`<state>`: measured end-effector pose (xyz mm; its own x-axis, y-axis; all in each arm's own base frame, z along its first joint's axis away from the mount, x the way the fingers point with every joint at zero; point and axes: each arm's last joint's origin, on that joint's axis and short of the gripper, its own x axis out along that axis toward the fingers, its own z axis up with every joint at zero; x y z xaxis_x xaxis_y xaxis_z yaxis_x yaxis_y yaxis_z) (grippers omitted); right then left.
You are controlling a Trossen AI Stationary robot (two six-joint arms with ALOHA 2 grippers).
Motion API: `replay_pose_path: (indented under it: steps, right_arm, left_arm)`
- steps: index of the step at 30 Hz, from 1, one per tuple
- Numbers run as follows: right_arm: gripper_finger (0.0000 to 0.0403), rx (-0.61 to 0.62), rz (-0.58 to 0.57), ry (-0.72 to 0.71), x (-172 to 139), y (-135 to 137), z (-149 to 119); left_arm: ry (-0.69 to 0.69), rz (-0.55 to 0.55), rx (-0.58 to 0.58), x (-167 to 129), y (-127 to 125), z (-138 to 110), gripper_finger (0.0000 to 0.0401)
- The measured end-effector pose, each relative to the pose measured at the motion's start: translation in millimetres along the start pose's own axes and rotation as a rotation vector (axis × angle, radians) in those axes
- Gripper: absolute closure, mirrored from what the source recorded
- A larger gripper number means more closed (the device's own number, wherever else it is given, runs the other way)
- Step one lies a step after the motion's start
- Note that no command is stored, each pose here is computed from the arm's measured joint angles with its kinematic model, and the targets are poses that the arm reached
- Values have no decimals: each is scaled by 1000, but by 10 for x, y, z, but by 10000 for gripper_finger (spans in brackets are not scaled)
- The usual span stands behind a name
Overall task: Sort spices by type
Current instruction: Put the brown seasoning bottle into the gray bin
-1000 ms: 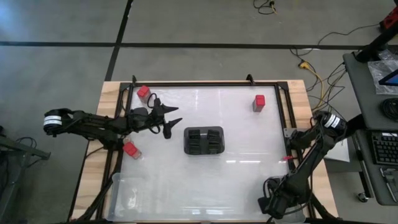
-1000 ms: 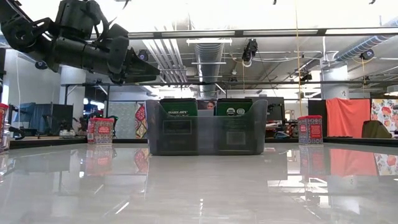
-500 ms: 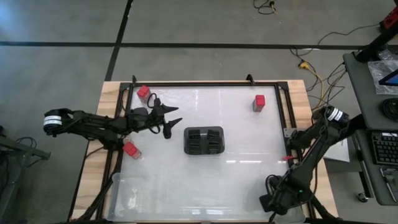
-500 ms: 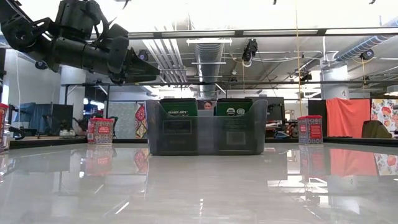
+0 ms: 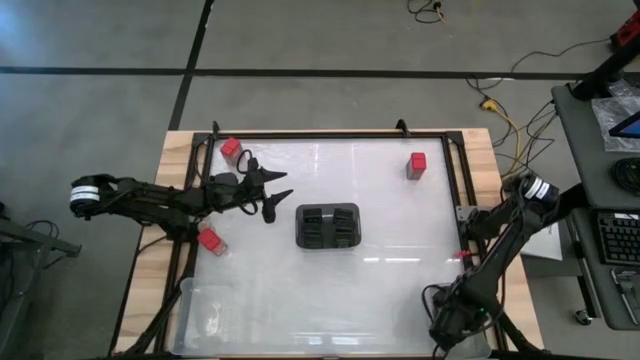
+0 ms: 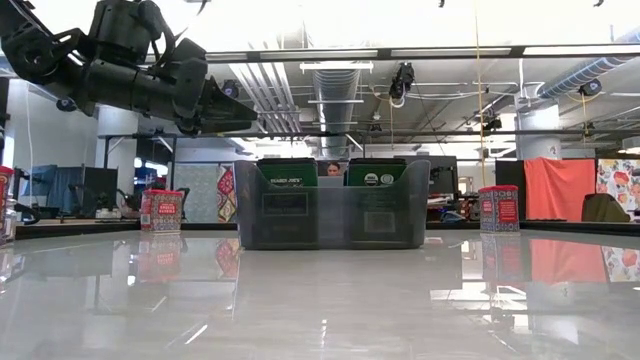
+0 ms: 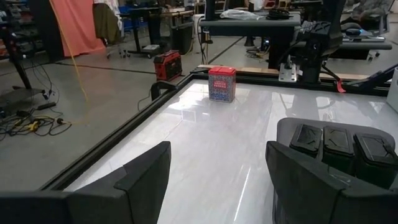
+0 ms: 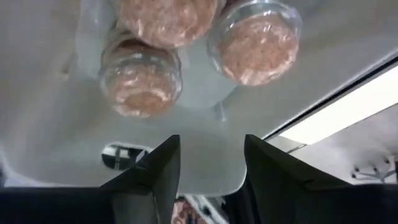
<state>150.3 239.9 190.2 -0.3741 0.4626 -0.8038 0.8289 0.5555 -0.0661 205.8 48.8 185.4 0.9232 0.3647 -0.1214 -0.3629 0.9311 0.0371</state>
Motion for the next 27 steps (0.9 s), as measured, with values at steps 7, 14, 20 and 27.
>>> replay_pose_path:
  steps: [7, 14, 20, 27]
  right_arm:
    - [268, -5, -17, -17, 73, 34, 44]
    - [291, -20, 13, -3, 54, 57, 25]
    - [301, -34, 44, -7, 53, 86, 15]
    - [301, -36, 84, -86, 49, 97, 34]
  left_arm:
    - [-1, 0, 0, 0, 0, 1, 154]
    - [-2, 0, 0, 0, 0, 2, 154]
    - [-3, 0, 0, 0, 0, 3, 154]
    - [-3, 0, 0, 0, 0, 3, 154]
